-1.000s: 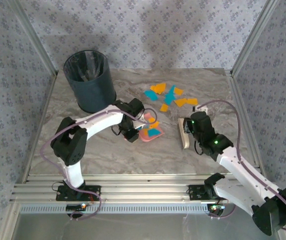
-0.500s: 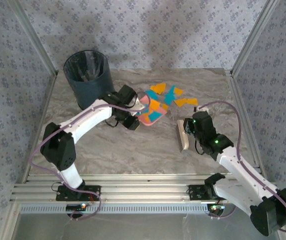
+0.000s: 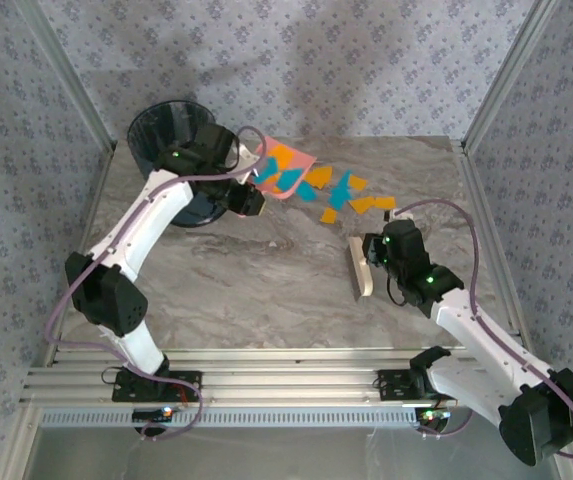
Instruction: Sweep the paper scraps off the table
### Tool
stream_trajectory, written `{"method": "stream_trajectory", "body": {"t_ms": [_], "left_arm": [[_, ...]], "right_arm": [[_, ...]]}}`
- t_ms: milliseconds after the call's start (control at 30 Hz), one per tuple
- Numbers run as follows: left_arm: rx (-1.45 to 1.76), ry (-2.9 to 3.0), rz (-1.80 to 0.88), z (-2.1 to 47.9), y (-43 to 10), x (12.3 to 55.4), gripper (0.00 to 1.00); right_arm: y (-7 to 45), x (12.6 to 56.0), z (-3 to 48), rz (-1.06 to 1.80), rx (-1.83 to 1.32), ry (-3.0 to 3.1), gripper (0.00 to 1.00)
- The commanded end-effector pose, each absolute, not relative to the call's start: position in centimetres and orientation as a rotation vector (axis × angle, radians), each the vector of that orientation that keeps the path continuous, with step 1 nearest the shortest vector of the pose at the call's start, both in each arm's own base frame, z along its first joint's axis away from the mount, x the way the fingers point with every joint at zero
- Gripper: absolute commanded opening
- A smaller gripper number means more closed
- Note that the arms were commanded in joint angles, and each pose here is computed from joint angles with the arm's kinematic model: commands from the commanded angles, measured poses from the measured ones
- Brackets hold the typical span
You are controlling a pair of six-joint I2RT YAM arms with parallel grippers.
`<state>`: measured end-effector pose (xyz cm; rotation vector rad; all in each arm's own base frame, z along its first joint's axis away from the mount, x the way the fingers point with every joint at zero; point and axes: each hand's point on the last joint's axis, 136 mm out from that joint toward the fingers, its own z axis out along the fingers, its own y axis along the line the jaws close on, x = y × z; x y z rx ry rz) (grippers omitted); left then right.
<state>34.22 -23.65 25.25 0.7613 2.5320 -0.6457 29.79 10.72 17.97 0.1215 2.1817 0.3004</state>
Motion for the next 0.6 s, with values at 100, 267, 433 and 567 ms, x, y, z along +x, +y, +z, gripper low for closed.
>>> {"method": "stream_trajectory", "body": {"t_ms": [100, 267, 433, 567], "left_arm": [[0.638, 2.497, -0.789, 29.2, -22.4, 35.2, 0.00], [0.547, 2.421, -0.905, 32.3, -21.7, 36.7, 0.00], [0.378, 2.363, -1.039, 34.5, -20.1, 39.0, 0.00], [0.255, 2.327, -1.145, 35.3, -18.7, 40.9, 0.00]], "right_arm": [[10.9, 30.3, 18.5, 0.324, 0.141, 2.169, 0.00], [11.0, 30.4, 18.4, 0.325, 0.140, 2.176, 0.00], [11.2, 30.5, 18.2, 0.329, 0.136, 2.185, 0.00], [11.3, 30.5, 18.0, 0.332, 0.134, 2.190, 0.00]]}}
